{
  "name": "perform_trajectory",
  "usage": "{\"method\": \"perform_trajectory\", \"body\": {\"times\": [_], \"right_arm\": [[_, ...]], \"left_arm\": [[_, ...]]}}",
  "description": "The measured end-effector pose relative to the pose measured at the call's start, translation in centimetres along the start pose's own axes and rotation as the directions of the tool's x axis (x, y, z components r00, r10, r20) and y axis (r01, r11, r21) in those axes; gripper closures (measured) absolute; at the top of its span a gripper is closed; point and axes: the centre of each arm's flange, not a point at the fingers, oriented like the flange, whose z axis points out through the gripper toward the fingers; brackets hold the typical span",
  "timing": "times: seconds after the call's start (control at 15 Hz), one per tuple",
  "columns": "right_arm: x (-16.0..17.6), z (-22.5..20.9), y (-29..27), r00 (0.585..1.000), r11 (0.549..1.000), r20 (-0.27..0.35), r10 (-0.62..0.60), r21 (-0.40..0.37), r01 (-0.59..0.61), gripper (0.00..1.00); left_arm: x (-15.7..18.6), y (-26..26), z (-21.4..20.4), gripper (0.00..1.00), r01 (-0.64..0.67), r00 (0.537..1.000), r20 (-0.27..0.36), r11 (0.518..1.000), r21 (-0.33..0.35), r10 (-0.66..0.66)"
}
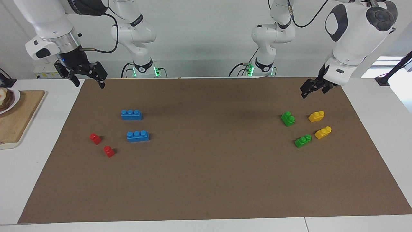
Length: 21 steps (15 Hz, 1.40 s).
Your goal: Remove green block with left arm and hold with right
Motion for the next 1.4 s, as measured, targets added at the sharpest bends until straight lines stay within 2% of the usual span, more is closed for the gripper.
{"method": "perform_trajectory", "body": {"times": [0.27, 0.4, 0.6, 1.4], "right_arm": [[-0.1, 0.1, 0.0, 1.0, 1.0, 0.008, 0.0, -0.001, 0.0, 0.03], [-0.1, 0.1, 0.0, 1.0, 1.0, 0.011, -0.002, -0.001, 0.002, 0.0], [-0.1, 0.1, 0.0, 1.0, 1.0, 0.012, -0.021, -0.001, 0.021, 0.02], [-0.2, 0.1, 0.0, 1.0, 1.0, 0.017, -0.026, -0.001, 0.026, 0.0]], "left_arm": [[-0.2, -0.1, -0.2, 0.0, -0.005, 1.0, 0.0, 1.0, 0.0, 0.005], [-0.3, -0.2, -0.4, 0.0, -0.006, 1.0, -0.003, 1.0, -0.001, 0.006], [-0.3, -0.2, -0.5, 0.0, -0.006, 1.0, -0.005, 1.0, -0.001, 0.006], [-0.6, 0.3, -1.3, 0.0, -0.015, 1.0, -0.019, 1.0, -0.003, 0.015]]}}
